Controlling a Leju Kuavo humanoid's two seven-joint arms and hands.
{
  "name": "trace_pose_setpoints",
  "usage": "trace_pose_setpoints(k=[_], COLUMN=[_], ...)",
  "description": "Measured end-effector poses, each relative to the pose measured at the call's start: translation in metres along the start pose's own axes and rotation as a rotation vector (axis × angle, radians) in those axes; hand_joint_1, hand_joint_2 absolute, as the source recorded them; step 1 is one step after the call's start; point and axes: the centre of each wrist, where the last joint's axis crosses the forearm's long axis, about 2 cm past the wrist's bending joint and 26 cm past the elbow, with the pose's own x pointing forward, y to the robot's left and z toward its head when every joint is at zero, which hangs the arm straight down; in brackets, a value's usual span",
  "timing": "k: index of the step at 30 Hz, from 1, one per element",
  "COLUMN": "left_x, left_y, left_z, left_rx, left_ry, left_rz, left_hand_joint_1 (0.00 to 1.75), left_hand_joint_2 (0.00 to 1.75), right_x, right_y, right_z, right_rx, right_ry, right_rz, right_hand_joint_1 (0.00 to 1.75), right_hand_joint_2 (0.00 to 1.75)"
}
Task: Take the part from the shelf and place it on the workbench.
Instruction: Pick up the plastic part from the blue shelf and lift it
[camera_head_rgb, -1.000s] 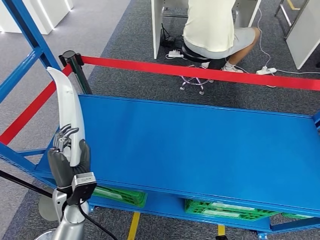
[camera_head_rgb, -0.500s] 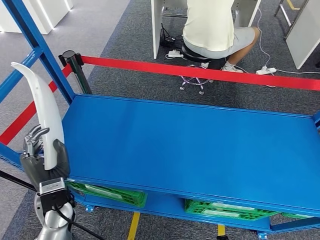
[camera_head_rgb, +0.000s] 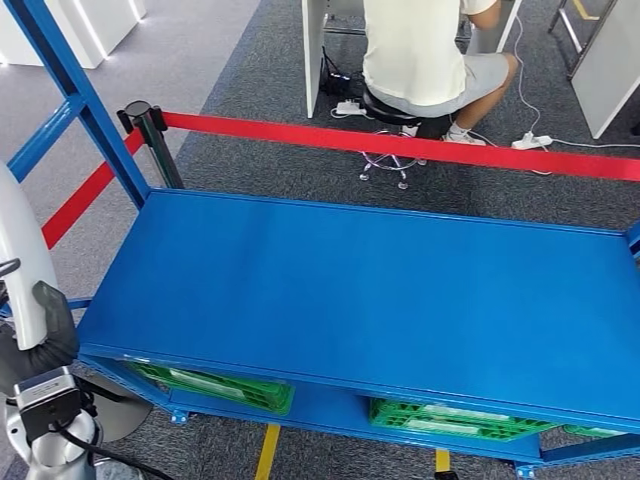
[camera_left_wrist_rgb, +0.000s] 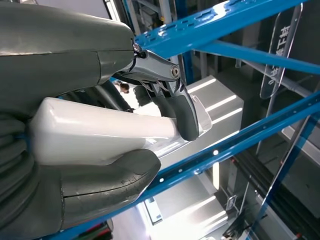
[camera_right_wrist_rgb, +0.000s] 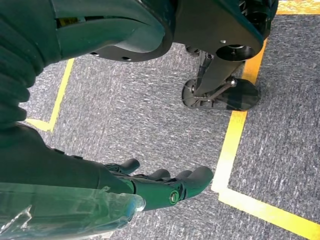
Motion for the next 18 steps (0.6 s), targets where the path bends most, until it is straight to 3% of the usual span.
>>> trace_pose_setpoints(k=[13,18], left_x=[-0.004,0.014], left_y=[0.023,0.022], left_z=[-0.006,-0.003], left_rx=[0.086,0.061], left_ry=[0.049,-0.044], left_rz=[0.060,-0.005], left_hand_joint_1=[1.75,1.75], left_hand_joint_2=[1.75,1.75], right_x=[-0.002,-0.004], right_y=[0.000,-0.001], right_z=[0.000,0.001], right_rx=[-0.015,-0.018], right_ry=[0.008,0.005], right_rz=[-0.026,-0.018], right_hand_joint_1=[0.00,0.00], right_hand_joint_2=[1.75,1.75])
